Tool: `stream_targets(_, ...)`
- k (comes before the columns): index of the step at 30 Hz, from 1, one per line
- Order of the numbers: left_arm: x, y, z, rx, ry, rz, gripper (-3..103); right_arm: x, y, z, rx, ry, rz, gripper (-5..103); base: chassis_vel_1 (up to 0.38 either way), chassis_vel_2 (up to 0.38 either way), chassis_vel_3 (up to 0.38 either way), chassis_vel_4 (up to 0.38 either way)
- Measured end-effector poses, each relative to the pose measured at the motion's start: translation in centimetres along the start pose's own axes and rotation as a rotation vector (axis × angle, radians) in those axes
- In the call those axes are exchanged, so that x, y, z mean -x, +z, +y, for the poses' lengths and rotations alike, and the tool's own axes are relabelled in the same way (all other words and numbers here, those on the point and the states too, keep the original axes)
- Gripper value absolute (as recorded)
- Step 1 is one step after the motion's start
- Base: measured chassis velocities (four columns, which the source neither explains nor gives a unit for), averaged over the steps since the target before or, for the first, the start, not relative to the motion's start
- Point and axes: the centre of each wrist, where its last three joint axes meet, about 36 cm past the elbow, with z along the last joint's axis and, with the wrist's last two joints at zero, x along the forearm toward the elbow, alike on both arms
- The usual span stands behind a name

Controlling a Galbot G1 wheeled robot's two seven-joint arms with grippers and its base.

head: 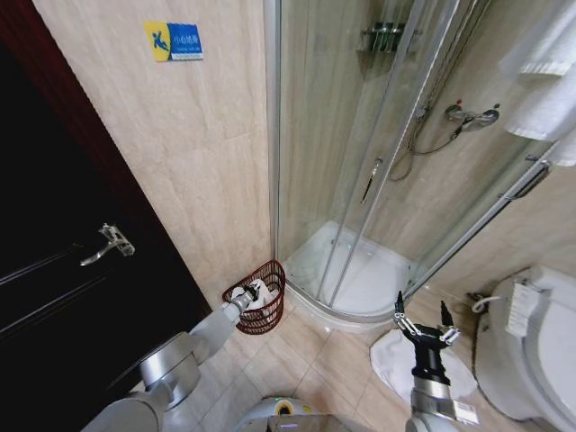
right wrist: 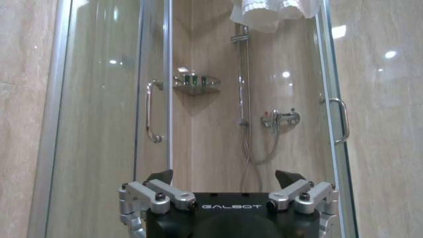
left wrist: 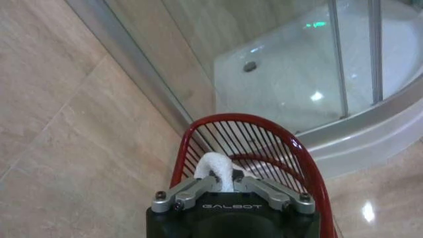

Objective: Discard the used towel into the hamper.

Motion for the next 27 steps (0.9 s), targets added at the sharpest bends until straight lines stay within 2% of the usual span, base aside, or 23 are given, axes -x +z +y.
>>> stream_targets(2, 0.2, -0.4, -0.2, -0.002, -0.007, 0.006, 8, 0.0, 0.0, 0.0, 0.000, 0.000, 0.000, 100, 0.000, 0.000, 0.000, 0.000)
stream_targets(6, 0.5, -1.3, -0.1, 0.003, -0.019, -0.007, 30, 0.0, 0.1, 0.2, 0.002, -0.004, 0.001, 100, 0.000, 0.000, 0.000, 0.000)
stream_targets(7, 0.5, -1.3, -0.1, 0.003, -0.019, -0.007, 30, 0.0, 0.1, 0.2, 0.002, -0.004, 0.001, 100, 0.000, 0.000, 0.000, 0.000)
stream_targets(9, 0.5, -1.2, 0.0, 0.006, -0.028, -0.002, 40, 0.0, 0.1, 0.2, 0.002, -0.006, 0.001, 100, 0.000, 0.000, 0.000, 0.000)
stream_targets(11, 0.4, -1.1, 0.0, 0.006, -0.031, 0.001, 40, 0.0, 0.1, 0.2, 0.001, -0.006, 0.001, 100, 0.000, 0.000, 0.000, 0.000)
stream_targets(12, 0.3, -0.9, 0.2, 0.005, -0.035, 0.003, 51, 0.0, 0.2, 0.2, 0.000, -0.005, 0.001, 100, 0.000, 0.000, 0.000, 0.000)
stream_targets(13, 0.2, -0.7, 0.5, 0.001, -0.042, 0.002, 57, 0.0, 0.2, 0.2, -0.001, -0.004, 0.001, 100, 0.000, 0.000, 0.000, 0.000)
stream_targets(15, 0.1, -0.7, 0.7, -0.004, -0.049, -0.004, 57, 0.0, 0.1, 0.1, -0.001, -0.003, 0.001, 100, 0.000, 0.000, 0.000, 0.000)
stream_targets(16, 0.0, -0.7, 0.9, -0.011, -0.060, -0.014, 62, -0.1, 0.1, 0.1, -0.001, -0.002, 0.002, 100, 0.000, 0.000, 0.000, 0.000)
stream_targets(17, 0.0, -0.7, 0.9, -0.011, -0.060, -0.014, 62, -0.1, 0.1, 0.1, -0.001, -0.002, 0.002, 100, 0.000, 0.000, 0.000, 0.000)
stream_targets(18, -0.2, -0.6, 1.1, -0.033, -0.084, -0.036, 73, -0.1, 0.1, 0.2, -0.001, 0.002, 0.002, 100, 0.000, 0.000, 0.000, 0.000)
stream_targets(19, -0.5, -0.4, 1.2, -0.062, -0.107, -0.072, 78, -0.1, -0.1, 0.2, -0.001, 0.005, 0.003, 100, 0.000, 0.000, 0.000, 0.000)
stream_targets(20, -0.7, -0.4, 1.2, -0.081, -0.121, -0.099, 78, -0.1, -0.3, 0.2, 0.000, 0.006, 0.004, 100, 0.000, 0.000, 0.000, 0.000)
stream_targets(21, -0.7, -0.4, 1.2, -0.081, -0.121, -0.099, 78, -0.1, -0.3, 0.2, 0.000, 0.006, 0.004, 100, 0.000, 0.000, 0.000, 0.000)
stream_targets(24, -2.1, -0.7, 1.7, -0.166, -0.187, -0.203, 94, 0.3, -1.5, -0.2, -0.011, 0.015, 0.008, 100, 0.000, 0.000, 0.000, 0.000)
stream_targets(25, -2.1, -0.7, 1.7, -0.166, -0.187, -0.203, 94, 0.3, -1.5, -0.2, -0.011, 0.015, 0.008, 100, 0.000, 0.000, 0.000, 0.000)
stream_targets(27, -3.6, -2.2, 1.8, -0.227, -0.200, -0.266, 99, 0.7, -2.3, -0.5, -0.022, 0.018, 0.010, 100, 0.000, 0.000, 0.000, 0.000)
